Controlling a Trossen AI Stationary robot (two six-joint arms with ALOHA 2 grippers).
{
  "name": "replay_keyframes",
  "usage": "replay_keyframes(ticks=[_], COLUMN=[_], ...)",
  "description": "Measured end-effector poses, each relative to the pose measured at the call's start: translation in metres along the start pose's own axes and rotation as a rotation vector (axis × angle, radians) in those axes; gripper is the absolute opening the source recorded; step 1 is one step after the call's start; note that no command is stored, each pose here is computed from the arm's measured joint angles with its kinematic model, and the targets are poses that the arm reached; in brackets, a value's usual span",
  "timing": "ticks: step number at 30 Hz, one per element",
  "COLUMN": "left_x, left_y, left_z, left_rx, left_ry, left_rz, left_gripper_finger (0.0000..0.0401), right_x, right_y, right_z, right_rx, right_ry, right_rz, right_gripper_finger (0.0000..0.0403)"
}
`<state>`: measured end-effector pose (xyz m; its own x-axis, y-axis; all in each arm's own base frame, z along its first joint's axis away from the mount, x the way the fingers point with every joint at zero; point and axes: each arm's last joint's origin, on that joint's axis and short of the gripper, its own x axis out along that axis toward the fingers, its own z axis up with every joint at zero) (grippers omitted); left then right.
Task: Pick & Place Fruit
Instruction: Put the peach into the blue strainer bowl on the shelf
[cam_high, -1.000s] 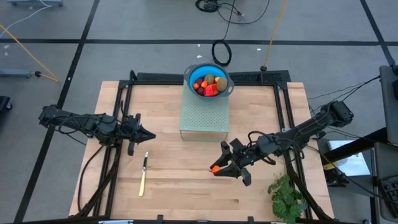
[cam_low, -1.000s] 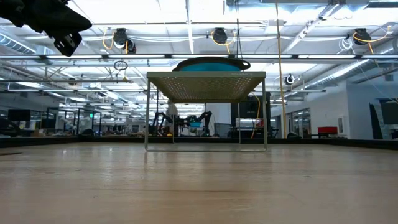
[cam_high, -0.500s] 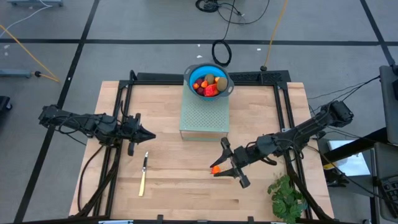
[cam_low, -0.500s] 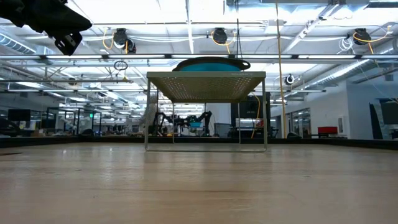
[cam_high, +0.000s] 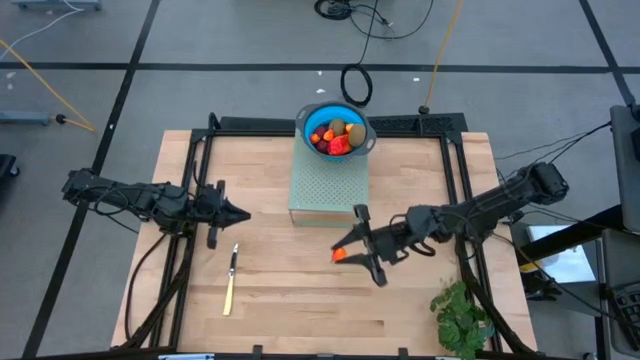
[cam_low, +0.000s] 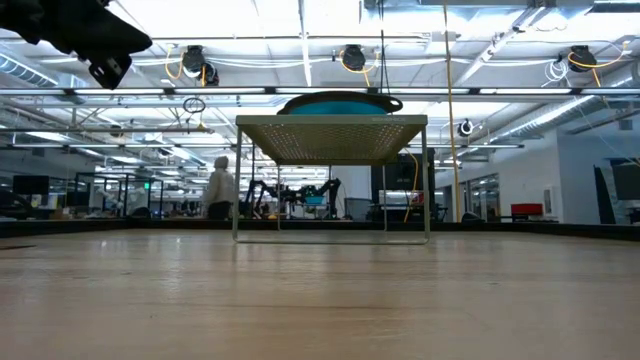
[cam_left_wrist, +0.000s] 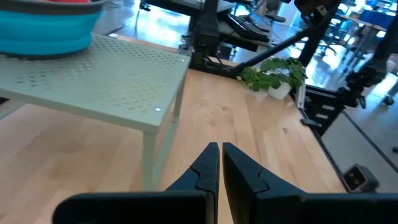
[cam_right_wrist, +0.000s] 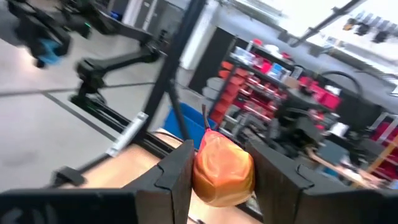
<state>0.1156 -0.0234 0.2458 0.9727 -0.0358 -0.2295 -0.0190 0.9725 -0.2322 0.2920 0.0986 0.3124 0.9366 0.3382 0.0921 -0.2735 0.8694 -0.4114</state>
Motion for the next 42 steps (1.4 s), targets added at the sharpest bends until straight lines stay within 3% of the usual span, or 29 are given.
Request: replay_keyframes(ticks=[13, 20, 23, 28, 42], left_x=[0.0, -0.001, -0.001, -0.001, -0.001], left_y=[0.004, 0.006, 0.006, 0.007, 0.008], left_z=[0.001, 0.002, 0.002, 0.002, 0.002], left_rx=[-0.006, -0.006, -0.006, -0.027, -0.07], left_ry=[-0.046, -0.059, -0.063, -0.077, -0.093], left_rz=[0.152, 0.193, 0.209, 0.245, 0.277], left_gripper_finger=[0.0019, 0.0019, 0.0019, 0.0019, 0.0019], right_x=[-0.01, -0.024, -0.031, -0.044, -0.077], right_y=[-0.067, -0.104, -0.118, -0.142, -0.186], right_z=[-0.029, -0.045, -0.05, -0.058, -0.071], right_rx=[-0.176, -0.397, -0.434, -0.366, 0.042], right_ry=[0.136, 0.303, 0.35, 0.361, 0.296], right_rz=[-0.247, -0.437, -0.488, -0.585, -0.81], right_gripper_finger=[0.0134, 0.0134, 0.0134, 0.0134, 0.0134])
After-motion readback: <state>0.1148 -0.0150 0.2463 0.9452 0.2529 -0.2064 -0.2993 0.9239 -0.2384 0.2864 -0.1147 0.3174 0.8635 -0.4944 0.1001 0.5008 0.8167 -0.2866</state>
